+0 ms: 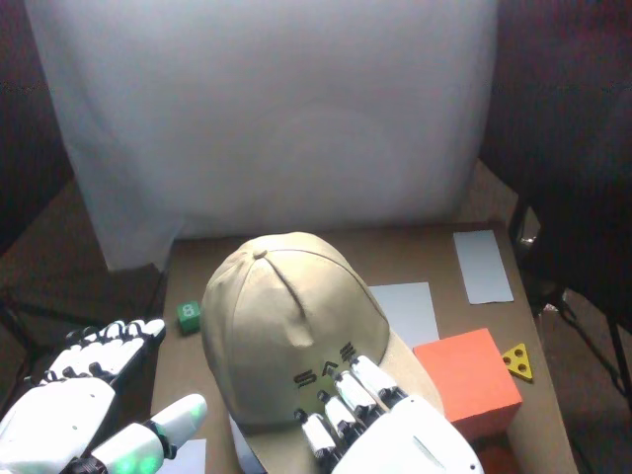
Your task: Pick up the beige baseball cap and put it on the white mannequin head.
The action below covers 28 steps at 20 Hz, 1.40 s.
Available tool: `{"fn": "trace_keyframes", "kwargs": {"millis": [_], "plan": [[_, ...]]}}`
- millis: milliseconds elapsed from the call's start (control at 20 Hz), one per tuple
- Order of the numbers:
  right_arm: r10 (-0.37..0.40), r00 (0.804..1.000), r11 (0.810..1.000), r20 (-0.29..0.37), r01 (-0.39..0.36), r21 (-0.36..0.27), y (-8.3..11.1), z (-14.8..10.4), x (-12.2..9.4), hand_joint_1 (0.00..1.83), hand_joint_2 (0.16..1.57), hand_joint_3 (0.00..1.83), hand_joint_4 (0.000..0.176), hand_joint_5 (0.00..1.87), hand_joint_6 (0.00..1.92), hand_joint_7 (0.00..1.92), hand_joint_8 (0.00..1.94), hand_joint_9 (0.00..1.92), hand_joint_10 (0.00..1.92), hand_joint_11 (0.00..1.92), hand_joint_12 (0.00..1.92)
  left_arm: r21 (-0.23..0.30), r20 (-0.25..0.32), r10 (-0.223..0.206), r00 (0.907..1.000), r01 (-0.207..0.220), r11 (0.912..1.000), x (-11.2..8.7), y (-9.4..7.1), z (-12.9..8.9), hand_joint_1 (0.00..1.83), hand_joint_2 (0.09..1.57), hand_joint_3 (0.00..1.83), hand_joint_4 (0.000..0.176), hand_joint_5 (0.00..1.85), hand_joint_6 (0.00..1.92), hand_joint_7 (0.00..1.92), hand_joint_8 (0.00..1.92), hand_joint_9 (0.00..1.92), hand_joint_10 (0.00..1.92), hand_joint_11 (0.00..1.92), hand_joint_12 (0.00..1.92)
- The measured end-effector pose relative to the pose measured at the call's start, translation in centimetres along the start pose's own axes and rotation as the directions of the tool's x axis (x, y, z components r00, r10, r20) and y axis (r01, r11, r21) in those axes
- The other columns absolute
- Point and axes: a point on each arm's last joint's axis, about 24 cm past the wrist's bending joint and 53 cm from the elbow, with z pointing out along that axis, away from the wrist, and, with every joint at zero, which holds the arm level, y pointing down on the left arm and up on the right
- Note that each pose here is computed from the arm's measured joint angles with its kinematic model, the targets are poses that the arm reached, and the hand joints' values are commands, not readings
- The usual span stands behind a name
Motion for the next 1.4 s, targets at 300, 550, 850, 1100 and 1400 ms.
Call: {"fn": "trace_keyframes", "kwargs": {"millis": [300,550,850,1100,1400], "plan": [[0.002,0.994,0.999,-0.106,0.002,0.038,-1.3,-0.7,2.6,0.72,0.98,0.0,0.023,0.35,0.0,0.32,0.0,0.28,0.0,0.0,0.97,-0.011,-0.001,-0.007,1.0,0.007,0.9999,0.2,0.2,-0.2,0.0,1.2,0.0,0.0,0.11,0.0,0.09,0.0,0.05,0.0,0.0,0.34],[0.014,0.99,0.998,-0.143,-0.006,0.056,-2.4,-1.7,2.6,0.47,0.94,0.0,0.048,0.14,0.0,0.08,0.0,0.03,0.0,0.0,0.34,-0.009,0.005,-0.027,0.9996,0.027,0.9996,0.1,-0.1,0.0,0.0,1.19,0.0,0.0,0.11,0.0,0.09,0.0,0.05,0.0,0.0,0.36],[0.125,0.982,0.99,-0.143,-0.113,0.089,-3.6,-1.1,-2.7,0.26,0.93,0.0,0.08,0.04,0.0,0.0,0.0,0.0,0.0,0.0,0.11,-0.091,0.077,0.073,0.9943,-0.066,0.9937,-4.0,-2.1,0.7,0.0,1.19,0.0,0.0,0.11,0.0,0.08,0.0,0.05,0.0,0.0,0.36],[0.278,0.935,0.956,-0.22,-0.245,0.164,-7.4,-0.4,-5.2,0.24,0.93,0.0,0.08,0.04,0.0,0.0,0.0,0.0,0.0,0.0,0.11,-0.208,0.091,0.062,0.9939,-0.042,0.9772,-5.9,-3.7,0.8,0.0,1.19,0.0,0.0,0.11,0.0,0.09,0.0,0.06,0.01,0.0,0.37],[0.361,0.874,0.931,-0.326,-0.32,0.175,-8.5,2.4,-6.8,0.32,0.98,0.01,0.038,0.23,0.01,0.22,0.01,0.16,0.02,0.0,0.78,-0.317,0.053,0.121,0.9912,-0.098,0.9433,-8.0,-9.0,1.2,0.04,1.17,0.0,0.0,0.25,0.01,0.23,0.0,0.19,0.01,0.0,0.64]]}}
